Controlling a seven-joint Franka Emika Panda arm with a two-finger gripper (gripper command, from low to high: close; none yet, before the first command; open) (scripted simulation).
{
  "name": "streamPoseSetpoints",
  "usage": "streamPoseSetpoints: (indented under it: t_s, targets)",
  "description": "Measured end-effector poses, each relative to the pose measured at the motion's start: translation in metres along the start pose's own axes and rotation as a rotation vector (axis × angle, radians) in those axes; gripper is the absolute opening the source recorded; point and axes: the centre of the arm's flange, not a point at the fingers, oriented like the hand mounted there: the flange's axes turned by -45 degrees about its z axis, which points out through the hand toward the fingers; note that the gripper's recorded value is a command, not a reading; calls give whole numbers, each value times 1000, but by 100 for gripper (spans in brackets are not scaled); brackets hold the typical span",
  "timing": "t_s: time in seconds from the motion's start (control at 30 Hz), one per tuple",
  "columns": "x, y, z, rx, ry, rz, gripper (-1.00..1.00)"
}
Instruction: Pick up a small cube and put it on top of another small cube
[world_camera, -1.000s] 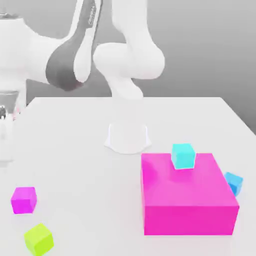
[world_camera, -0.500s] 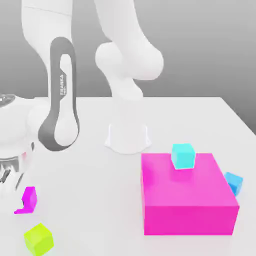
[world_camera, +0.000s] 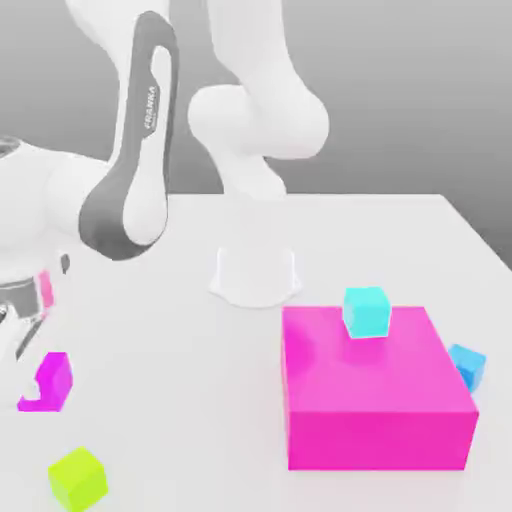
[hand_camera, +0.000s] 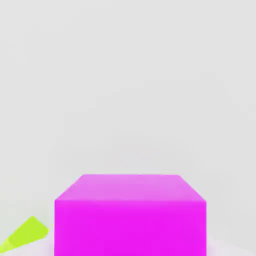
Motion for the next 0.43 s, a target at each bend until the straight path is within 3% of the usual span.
streamPoseSetpoints:
  t_s: [0.17,0.3,0.33,0.43]
  targets:
    - [-35,-42,-16,3,3,83,-100]
    - [-40,-48,29,4,4,96,-100]
    - [-40,-48,38,4,3,95,100]
    - [-40,-48,38,4,3,95,100]
